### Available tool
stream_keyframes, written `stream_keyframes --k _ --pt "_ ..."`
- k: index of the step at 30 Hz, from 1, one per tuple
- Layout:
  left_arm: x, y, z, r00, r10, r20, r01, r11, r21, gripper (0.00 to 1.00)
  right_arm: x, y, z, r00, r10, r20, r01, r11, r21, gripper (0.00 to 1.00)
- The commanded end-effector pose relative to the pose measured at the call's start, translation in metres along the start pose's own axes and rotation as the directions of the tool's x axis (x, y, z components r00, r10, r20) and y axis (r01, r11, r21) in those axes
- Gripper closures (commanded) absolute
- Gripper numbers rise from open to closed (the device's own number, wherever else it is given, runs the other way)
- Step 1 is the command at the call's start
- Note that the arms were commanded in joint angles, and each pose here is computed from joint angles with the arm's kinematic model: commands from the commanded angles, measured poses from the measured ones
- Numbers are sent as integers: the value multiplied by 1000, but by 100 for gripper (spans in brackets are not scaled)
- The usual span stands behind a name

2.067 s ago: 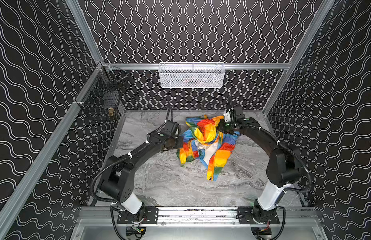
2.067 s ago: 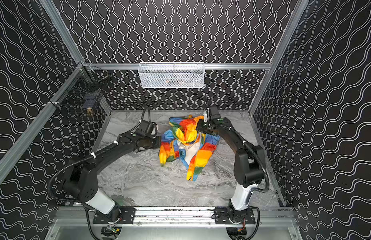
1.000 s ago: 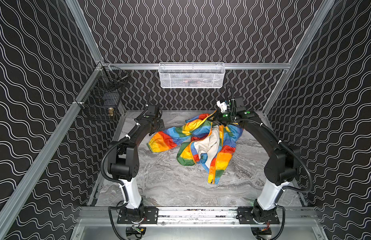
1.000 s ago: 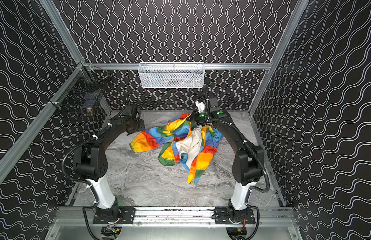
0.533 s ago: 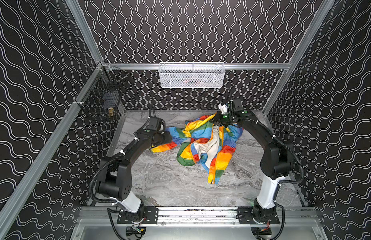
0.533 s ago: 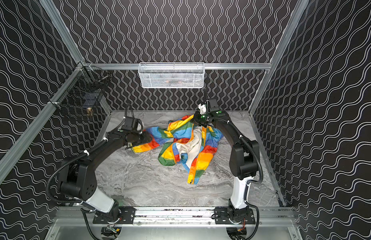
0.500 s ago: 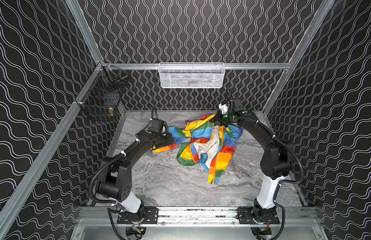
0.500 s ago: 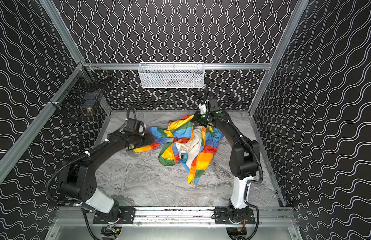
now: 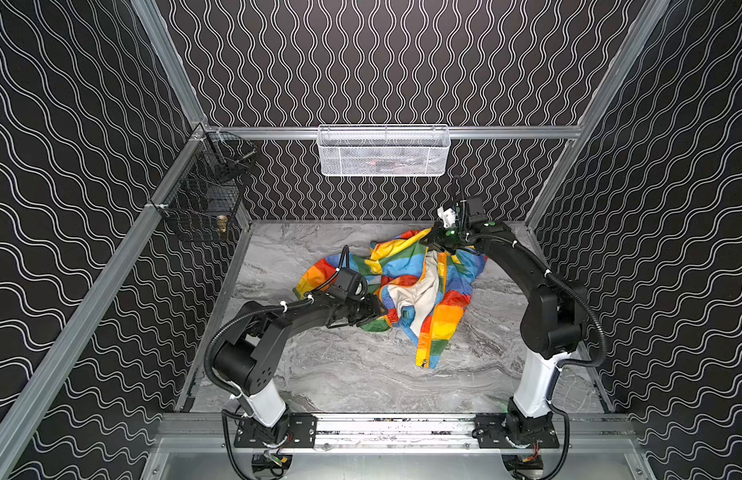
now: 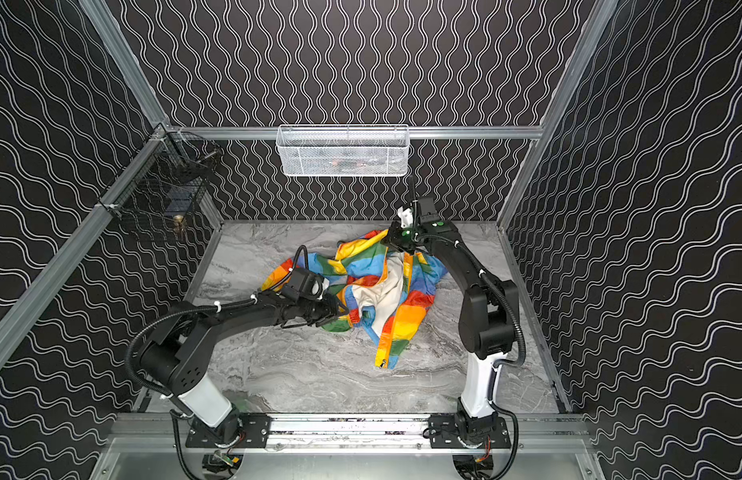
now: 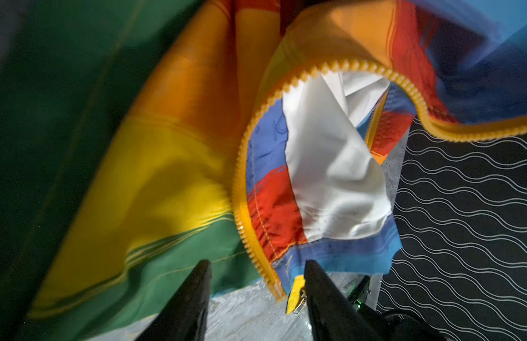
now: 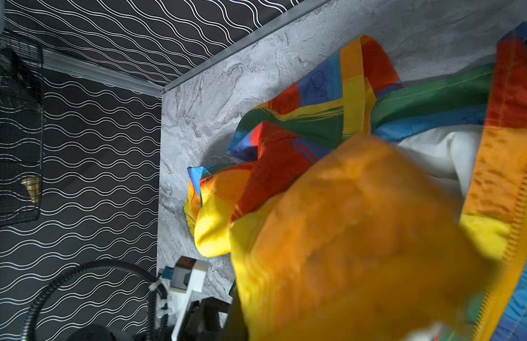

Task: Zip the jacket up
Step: 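Grasp the zipper edge nearer the robot with the left gripper while the right holds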

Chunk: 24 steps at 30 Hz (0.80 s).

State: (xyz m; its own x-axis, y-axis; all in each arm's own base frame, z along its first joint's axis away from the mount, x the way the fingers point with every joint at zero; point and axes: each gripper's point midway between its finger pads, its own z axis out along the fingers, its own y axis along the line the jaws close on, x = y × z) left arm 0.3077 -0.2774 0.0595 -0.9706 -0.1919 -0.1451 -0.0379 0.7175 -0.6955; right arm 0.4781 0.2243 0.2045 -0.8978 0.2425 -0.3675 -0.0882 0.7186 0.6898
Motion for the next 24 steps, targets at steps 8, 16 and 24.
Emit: stream_keyframes --k 8,16,24 --pt "10 -13 22 999 -36 -27 38 996 76 47 0 -8 4 1000 7 -1 -7 1000 17 95" --pt "12 -16 33 998 -55 -37 59 992 114 62 2 -9 5 1000 11 -2 -11 1000 18 95" --pt "2 -25 6 999 40 8 -41 999 25 100 0 -15 6 1000 17 -6 -17 1000 21 94"
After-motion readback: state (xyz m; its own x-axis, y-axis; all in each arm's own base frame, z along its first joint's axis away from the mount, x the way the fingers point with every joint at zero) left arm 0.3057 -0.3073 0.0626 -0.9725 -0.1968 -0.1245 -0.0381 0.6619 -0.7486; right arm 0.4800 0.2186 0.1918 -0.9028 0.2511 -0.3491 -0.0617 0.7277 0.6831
